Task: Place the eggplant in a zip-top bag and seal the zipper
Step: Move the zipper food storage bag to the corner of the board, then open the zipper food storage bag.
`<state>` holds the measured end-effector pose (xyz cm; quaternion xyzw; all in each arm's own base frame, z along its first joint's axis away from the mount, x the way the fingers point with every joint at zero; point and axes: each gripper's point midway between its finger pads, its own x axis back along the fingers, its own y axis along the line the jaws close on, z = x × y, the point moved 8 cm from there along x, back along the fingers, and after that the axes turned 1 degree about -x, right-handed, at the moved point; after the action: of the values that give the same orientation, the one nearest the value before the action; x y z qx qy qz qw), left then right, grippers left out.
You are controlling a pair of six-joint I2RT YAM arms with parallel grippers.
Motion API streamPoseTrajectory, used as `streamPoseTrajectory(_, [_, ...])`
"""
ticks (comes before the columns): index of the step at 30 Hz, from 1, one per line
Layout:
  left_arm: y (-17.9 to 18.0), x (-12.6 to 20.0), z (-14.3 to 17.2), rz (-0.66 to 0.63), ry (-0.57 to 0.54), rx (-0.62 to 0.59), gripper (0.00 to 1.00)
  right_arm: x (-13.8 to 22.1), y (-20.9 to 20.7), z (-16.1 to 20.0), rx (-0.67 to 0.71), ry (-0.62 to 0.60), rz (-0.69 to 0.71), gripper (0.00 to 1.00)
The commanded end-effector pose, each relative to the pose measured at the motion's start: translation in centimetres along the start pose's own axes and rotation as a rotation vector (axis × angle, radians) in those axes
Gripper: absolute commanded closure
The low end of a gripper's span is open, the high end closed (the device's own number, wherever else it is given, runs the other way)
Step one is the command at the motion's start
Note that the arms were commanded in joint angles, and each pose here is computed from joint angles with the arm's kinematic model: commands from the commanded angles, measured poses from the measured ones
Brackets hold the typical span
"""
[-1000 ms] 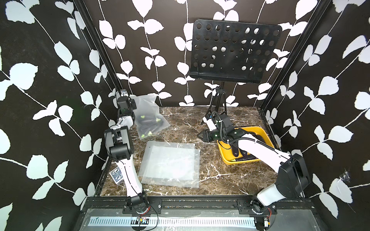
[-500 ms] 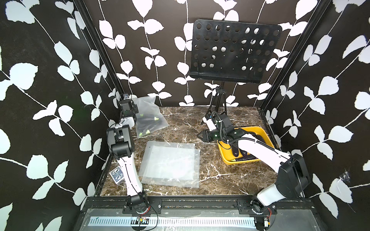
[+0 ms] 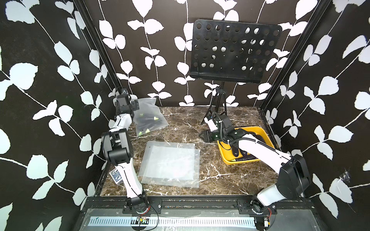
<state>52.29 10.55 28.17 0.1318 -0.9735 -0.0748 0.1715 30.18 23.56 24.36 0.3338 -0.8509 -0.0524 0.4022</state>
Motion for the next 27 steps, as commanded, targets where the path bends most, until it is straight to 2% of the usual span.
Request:
streamPoseTrajectory(1, [-5.2, 7.0, -6.1, 0.282, -0.210, -0.146, 0.01, 1.0, -0.5, 0.0, 0.047, -0.020, 0.094, 0.45])
streamPoseTrajectory(3, [-7.7, 10.4, -7.0, 0.595, -0.376, -0.174, 0.01, 1.1, -0.9, -0.1, 0.059, -0.025, 0.137, 0.45])
streamPoseTrajectory(4, [-8.2, 11.3, -7.0, 0.684, -0.436, -0.149, 0.01, 1.1, -1.2, -0.2, 0.060, -0.026, 0.151, 0.45])
streamPoseTrajectory(5, [-8.3, 11.4, -7.2, 0.725, -0.480, -0.054, 0.01, 1.2, -1.3, -0.2, 0.064, -0.024, 0.165, 0.45])
streamPoseTrajectory(7, [-8.9, 11.4, -7.2, 0.874, -0.452, 0.090, 0.01, 1.3, -1.7, -0.4, 0.062, -0.021, 0.203, 0.45])
streamPoseTrajectory(9, [-10.1, 11.5, -7.5, 0.982, -0.348, 0.162, 0.09, 1.5, -2.0, -0.5, 0.046, -0.022, 0.227, 0.45])
streamPoseTrajectory(10, [-11.1, 12.2, -7.3, 0.985, -0.329, 0.177, 0.12, 1.7, -2.2, -0.6, 0.033, -0.030, 0.237, 0.45])
streamPoseTrajectory(12, [-13.7, 14.0, -5.7, 0.897, -0.245, 0.150, 0.09, 2.0, -2.6, -0.8, 0.002, -0.034, 0.260, 0.45])
streamPoseTrajectory(14, [-17.7, 17.1, -4.0, 0.847, -0.142, 0.028, 0.07, 2.2, -3.1, -0.8, -0.026, -0.030, 0.290, 0.45])
streamPoseTrajectory(17, [-22.4, 19.4, -1.5, 0.735, 0.026, -0.084, 0.08, 1.9, -4.2, -0.3, -0.076, -0.006, 0.335, 0.45])
streamPoseTrajectory(21, [-25.8, 22.2, 3.5, 0.634, 0.228, -0.100, 0.13, 1.2, -5.9, 0.6, -0.138, 0.031, 0.377, 0.46])
streamPoseTrajectory(23, [-27.0, 25.3, 6.3, 0.586, 0.296, -0.209, 0.13, 1.1, -6.4, 1.0, -0.134, 0.041, 0.417, 0.46])
streamPoseTrajectory(27, [-27.9, 30.8, 11.3, 0.603, 0.439, -0.281, 0.15, 1.0, -6.9, 1.4, -0.148, 0.019, 0.427, 0.46])
